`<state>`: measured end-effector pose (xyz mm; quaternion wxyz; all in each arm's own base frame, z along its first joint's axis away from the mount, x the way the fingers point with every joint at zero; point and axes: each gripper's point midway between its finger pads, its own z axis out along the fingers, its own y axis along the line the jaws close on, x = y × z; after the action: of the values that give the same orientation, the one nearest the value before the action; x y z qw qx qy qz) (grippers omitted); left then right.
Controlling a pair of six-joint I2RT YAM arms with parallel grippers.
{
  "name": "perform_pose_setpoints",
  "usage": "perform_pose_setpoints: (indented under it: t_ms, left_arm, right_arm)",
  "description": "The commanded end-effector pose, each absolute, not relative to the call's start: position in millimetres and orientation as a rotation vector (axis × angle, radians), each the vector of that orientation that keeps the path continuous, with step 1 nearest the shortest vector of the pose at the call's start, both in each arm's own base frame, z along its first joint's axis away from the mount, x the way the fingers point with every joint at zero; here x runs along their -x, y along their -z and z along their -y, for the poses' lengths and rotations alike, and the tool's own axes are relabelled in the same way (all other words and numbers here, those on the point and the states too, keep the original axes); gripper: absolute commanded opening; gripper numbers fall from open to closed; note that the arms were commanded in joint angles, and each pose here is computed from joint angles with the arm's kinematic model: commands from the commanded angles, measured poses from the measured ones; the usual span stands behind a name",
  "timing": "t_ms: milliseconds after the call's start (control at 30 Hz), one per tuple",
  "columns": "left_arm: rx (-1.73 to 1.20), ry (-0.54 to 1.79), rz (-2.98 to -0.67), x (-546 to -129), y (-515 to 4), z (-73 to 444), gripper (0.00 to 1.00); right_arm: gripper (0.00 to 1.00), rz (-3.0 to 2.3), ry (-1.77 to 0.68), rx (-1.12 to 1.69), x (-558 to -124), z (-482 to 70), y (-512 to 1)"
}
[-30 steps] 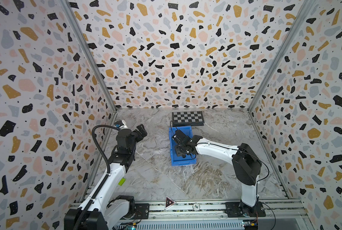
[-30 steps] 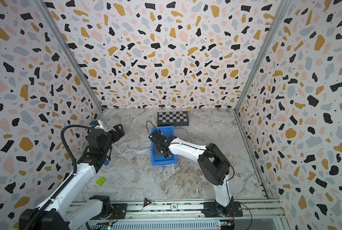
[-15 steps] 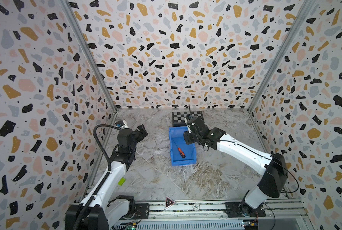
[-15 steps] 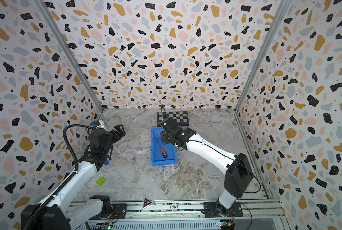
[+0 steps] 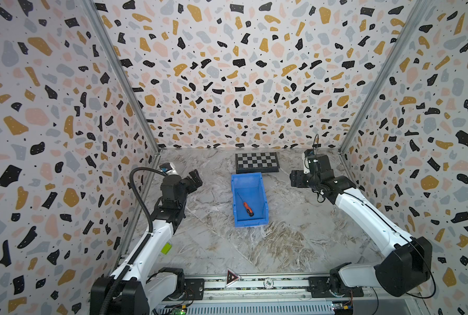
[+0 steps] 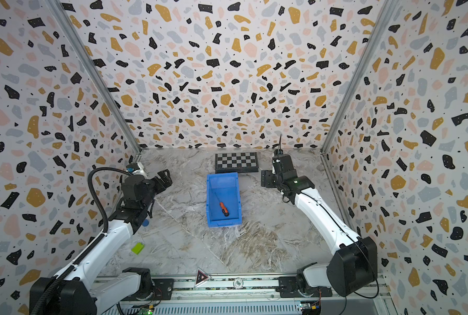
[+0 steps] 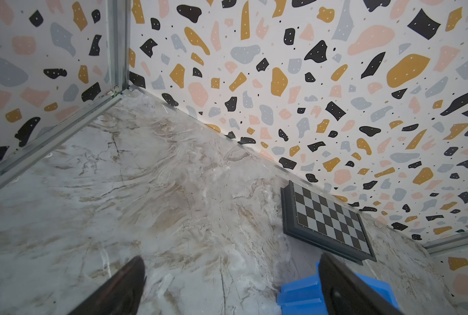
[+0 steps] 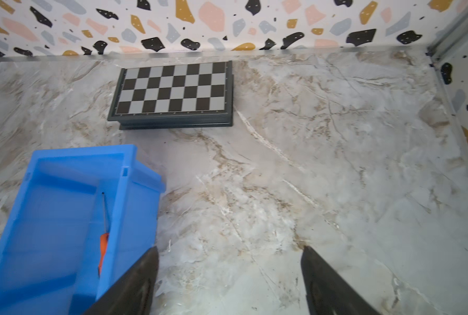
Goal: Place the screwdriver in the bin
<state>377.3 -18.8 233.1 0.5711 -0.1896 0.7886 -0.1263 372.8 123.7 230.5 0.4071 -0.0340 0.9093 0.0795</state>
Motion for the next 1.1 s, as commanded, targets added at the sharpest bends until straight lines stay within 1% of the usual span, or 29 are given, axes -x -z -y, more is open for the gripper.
perform_pose_setpoints:
  t_ms: [0,33,67,200,233,267,300,333,367,400,533,700,800,967,1067]
  left_arm:
    - [0.349,0.242,-1.765,-383.7,-265.1,18.5,1.00]
    - [0.341,0.224,-1.759,-382.7,-267.5,16.9,1.00]
    - [0.336,0.210,-1.755,-381.6,-268.9,15.4,1.00]
    - [0.305,0.133,-1.729,-373.2,-275.8,7.7,1.00]
    - [0.306,0.109,-1.717,-369.3,-277.3,4.1,1.00]
    - [0.304,0.089,-1.704,-365.5,-279.7,1.2,1.00]
    - [0.303,0.056,-1.690,-360.5,-280.4,-3.2,1.00]
    - [0.288,0.024,-1.683,-355.1,-277.7,-6.2,1.00]
    - [0.261,0.005,-1.656,-351.3,-280.0,-6.7,1.00]
    - [0.236,-0.021,-1.638,-346.4,-277.4,-7.9,1.00]
    - [0.260,-0.090,-1.589,-332.8,-262.1,-20.0,1.00]
    - [0.291,-0.160,-1.621,-331.6,-234.2,-30.0,1.00]
    - [0.324,-0.180,-1.594,-329.2,-221.7,-35.9,1.00]
    - [0.317,-0.219,-1.565,-324.6,-199.6,-40.1,1.00]
    - [0.304,-0.239,-1.609,-329.0,-182.6,-39.8,1.00]
  right_arm:
    - [0.90,-2.240,-0.201,0.064,-369.4,-105.4,-243.7]
    - [0.96,-2.226,-0.209,0.030,-369.3,-96.5,-245.5]
    - [0.99,-2.209,-0.233,0.021,-369.6,-92.4,-248.5]
    - [0.99,-2.156,-0.212,-0.020,-368.4,-72.9,-255.5]
    - [0.94,-2.144,-0.189,-0.022,-368.4,-68.8,-255.9]
    - [0.84,-2.137,-0.174,-0.023,-368.5,-65.4,-255.4]
    - [0.79,-2.131,-0.170,-0.026,-369.1,-62.7,-254.8]
    - [0.78,-2.123,-0.169,-0.025,-369.9,-61.0,-255.0]
    - [0.80,-2.114,-0.164,-0.028,-371.1,-59.7,-254.1]
    - [0.99,-2.100,-0.159,-0.033,-372.3,-58.3,-254.8]
    - [0.99,-2.060,-0.152,-0.022,-378.0,-58.2,-252.6]
    - [0.99,-2.019,-0.109,-0.005,-384.7,-54.7,-245.1]
    - [0.99,-1.964,-0.087,0.007,-387.9,-52.3,-241.8]
    - [0.99,-1.830,0.011,0.029,-390.0,-41.3,-233.0]
    - [0.99,-1.777,0.090,0.034,-389.7,-31.2,-220.1]
